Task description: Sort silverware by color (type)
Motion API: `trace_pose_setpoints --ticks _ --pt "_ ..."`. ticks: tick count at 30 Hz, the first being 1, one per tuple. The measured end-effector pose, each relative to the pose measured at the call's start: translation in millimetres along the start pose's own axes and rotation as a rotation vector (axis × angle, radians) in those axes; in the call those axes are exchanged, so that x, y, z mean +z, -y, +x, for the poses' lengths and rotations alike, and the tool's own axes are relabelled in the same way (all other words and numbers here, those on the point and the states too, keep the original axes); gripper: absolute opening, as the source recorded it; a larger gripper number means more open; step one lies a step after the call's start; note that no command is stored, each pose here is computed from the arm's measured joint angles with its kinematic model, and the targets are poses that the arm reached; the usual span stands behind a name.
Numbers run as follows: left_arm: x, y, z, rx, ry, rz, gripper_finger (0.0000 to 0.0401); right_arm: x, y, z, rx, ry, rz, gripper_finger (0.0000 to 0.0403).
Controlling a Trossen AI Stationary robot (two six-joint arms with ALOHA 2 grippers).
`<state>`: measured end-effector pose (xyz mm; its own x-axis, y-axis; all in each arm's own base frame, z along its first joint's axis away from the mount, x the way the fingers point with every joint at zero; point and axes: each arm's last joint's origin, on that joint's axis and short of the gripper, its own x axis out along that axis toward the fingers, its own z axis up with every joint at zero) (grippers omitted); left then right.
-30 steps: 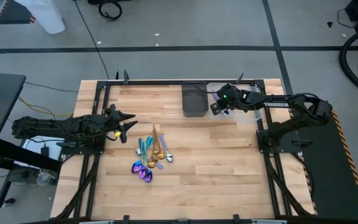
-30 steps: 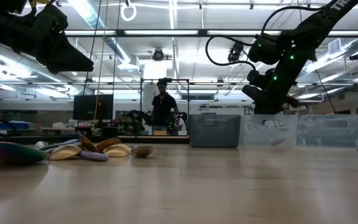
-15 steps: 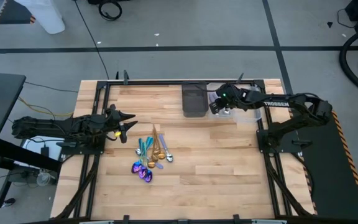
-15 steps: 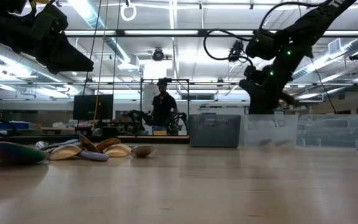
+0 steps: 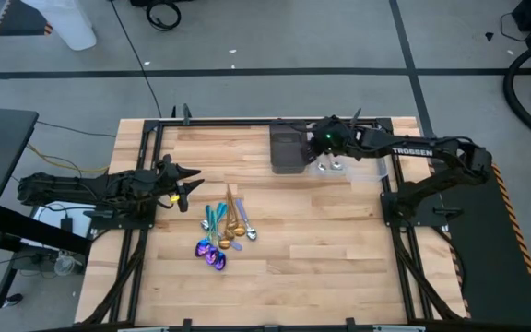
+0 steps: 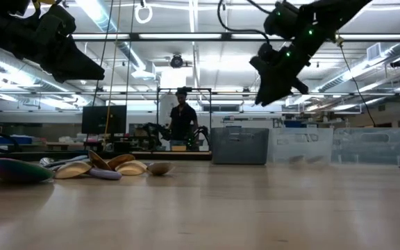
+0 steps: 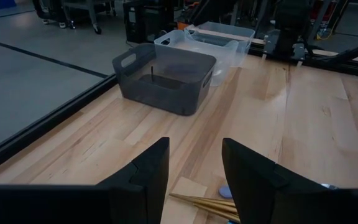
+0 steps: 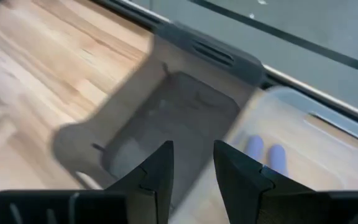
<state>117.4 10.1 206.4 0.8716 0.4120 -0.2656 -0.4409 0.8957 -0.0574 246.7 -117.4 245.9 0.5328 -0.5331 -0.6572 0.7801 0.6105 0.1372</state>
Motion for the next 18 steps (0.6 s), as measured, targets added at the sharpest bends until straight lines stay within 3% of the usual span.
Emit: trace_pose_setpoints --ticks 18 --pt "2.2 0.4 0.0 -0.003 0.021 -0.004 0.0156 15.0 -52.2 -34.4 0.127 0.106 -0.026 0.0123"
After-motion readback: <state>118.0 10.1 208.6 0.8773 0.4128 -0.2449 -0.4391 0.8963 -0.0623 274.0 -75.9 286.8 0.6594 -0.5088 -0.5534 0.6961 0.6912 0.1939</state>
